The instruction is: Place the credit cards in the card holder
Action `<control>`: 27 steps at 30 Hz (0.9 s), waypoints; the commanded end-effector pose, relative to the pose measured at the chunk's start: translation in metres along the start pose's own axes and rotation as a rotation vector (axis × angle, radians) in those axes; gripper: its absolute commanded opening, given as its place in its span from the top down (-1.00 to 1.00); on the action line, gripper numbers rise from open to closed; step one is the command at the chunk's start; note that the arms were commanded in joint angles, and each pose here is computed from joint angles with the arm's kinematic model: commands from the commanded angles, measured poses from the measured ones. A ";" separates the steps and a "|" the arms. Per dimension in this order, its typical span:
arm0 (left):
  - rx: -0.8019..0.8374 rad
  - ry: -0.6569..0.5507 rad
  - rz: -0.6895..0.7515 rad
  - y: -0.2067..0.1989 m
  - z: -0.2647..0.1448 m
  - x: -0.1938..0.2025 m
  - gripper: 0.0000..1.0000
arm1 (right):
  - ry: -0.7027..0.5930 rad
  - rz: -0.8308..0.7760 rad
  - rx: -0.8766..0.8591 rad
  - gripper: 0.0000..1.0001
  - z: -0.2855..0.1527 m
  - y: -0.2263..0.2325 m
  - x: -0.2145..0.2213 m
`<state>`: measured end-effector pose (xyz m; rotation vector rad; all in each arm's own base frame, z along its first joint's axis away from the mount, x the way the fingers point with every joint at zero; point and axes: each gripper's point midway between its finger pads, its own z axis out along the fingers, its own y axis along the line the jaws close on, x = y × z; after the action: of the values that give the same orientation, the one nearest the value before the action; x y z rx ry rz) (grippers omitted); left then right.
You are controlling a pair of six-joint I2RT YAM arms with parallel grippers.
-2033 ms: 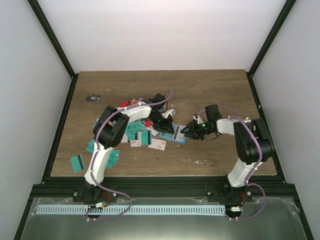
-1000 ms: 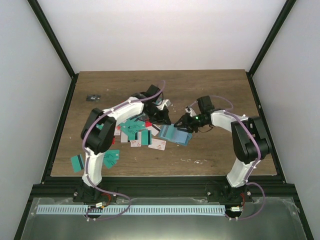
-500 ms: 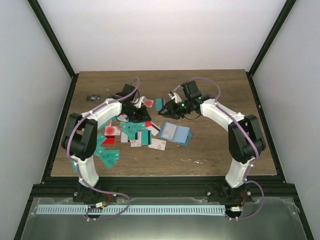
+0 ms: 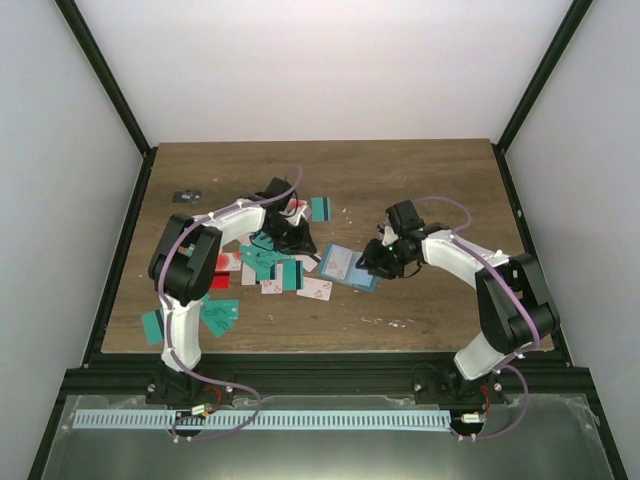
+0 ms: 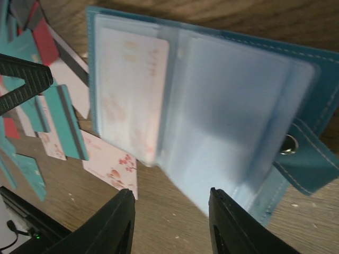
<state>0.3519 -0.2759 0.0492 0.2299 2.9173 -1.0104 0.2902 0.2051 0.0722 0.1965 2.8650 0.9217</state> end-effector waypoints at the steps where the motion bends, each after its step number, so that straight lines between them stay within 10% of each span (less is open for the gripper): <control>1: -0.010 0.033 0.031 0.003 0.015 0.003 0.70 | -0.029 0.021 0.029 0.18 0.002 -0.009 -0.001; 27: -0.017 0.137 0.060 0.005 0.045 0.029 0.71 | -0.008 0.027 0.005 0.02 0.014 -0.023 0.015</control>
<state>0.3280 -0.2978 0.0213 0.3802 2.9844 -1.0234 0.2803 0.1999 0.0507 0.2446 2.8628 0.9211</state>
